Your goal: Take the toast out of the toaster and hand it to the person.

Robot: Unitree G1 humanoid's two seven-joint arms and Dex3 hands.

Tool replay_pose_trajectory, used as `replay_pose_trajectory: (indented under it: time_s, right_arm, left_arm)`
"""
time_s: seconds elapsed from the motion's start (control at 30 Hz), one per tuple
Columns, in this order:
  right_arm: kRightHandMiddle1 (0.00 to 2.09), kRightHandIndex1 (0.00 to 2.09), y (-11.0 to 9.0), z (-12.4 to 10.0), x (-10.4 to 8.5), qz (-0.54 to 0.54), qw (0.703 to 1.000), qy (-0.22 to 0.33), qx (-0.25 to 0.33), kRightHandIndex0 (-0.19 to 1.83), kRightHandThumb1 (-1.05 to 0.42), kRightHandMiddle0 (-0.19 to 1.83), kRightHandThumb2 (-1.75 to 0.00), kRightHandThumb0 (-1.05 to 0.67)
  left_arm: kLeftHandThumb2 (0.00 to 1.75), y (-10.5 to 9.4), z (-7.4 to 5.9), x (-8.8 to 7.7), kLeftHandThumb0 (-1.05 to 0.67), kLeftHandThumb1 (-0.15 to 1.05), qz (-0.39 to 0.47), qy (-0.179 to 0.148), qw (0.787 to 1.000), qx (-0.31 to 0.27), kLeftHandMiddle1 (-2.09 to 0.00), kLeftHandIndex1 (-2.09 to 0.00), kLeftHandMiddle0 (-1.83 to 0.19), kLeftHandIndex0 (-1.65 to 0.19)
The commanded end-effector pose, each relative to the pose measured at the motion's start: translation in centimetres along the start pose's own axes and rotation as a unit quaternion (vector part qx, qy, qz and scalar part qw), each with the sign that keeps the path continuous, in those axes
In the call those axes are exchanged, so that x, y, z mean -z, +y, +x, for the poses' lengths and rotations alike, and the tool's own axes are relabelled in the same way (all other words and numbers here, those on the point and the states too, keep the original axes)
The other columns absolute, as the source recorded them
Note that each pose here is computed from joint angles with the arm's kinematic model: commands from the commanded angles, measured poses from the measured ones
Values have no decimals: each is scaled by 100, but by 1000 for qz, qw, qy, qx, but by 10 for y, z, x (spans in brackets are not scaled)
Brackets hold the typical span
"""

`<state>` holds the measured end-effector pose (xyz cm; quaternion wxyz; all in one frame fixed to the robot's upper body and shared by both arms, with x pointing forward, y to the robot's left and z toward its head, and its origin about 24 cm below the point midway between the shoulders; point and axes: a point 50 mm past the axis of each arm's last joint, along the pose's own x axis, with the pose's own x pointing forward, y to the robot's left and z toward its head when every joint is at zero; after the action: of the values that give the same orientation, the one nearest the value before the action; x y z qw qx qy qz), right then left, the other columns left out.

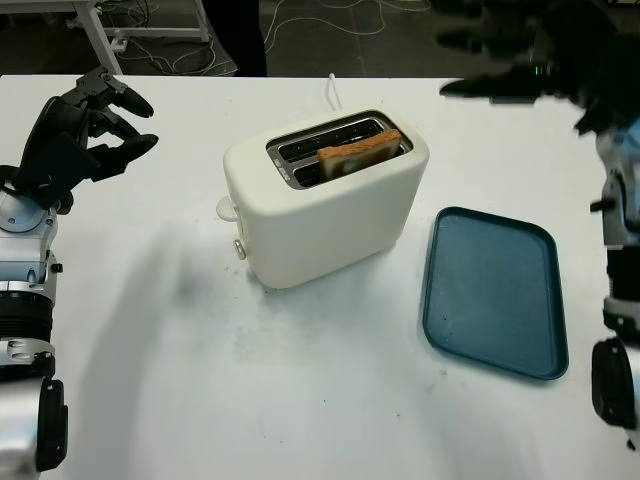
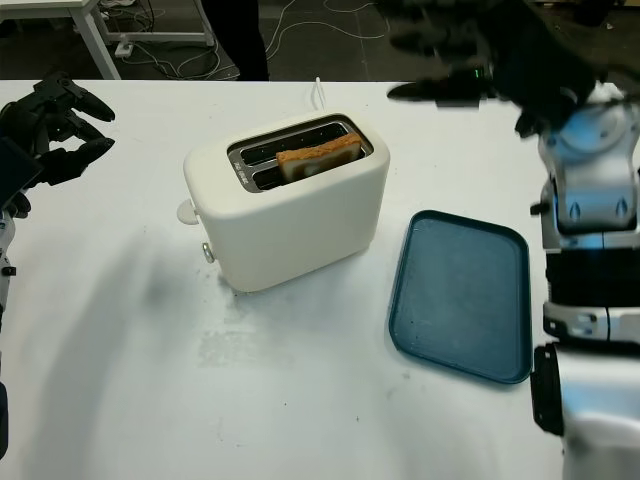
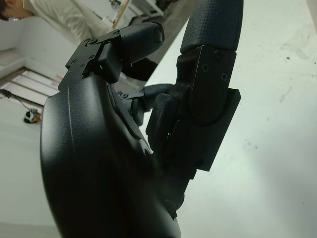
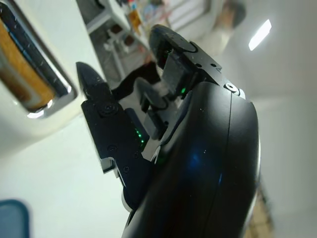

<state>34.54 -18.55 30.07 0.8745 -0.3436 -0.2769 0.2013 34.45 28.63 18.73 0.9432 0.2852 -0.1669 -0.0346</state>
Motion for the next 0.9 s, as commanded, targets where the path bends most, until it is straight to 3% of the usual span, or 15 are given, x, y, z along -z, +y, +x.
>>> replay_pose_trajectory:
  time_s: [0.0,0.17,0.57,0.87]
  right_arm:
    - [18,25,-1,8,-11,-20,999,-26,-12,93,-56,86,0,7]
    - [22,32,7,20,-19,-65,996,-53,-29,99,-52,94,0,4]
    - [20,44,46,32,-13,-165,980,-81,-72,105,-60,104,-2,-52]
    - [14,65,61,31,-6,-162,976,-91,-111,87,-63,100,-1,-48]
  left_arm:
    - [16,0,2,-2,-105,92,0,-7,1000,1,-155,-146,-29,-26]
    - [16,0,2,-2,-105,92,1,-3,1000,2,-155,-147,-30,-26]
    - [14,0,0,0,-105,92,-6,-4,1000,3,-155,-146,-29,-26]
    - [15,-1,0,1,-105,92,-7,-1,1000,4,-156,-147,-29,-26]
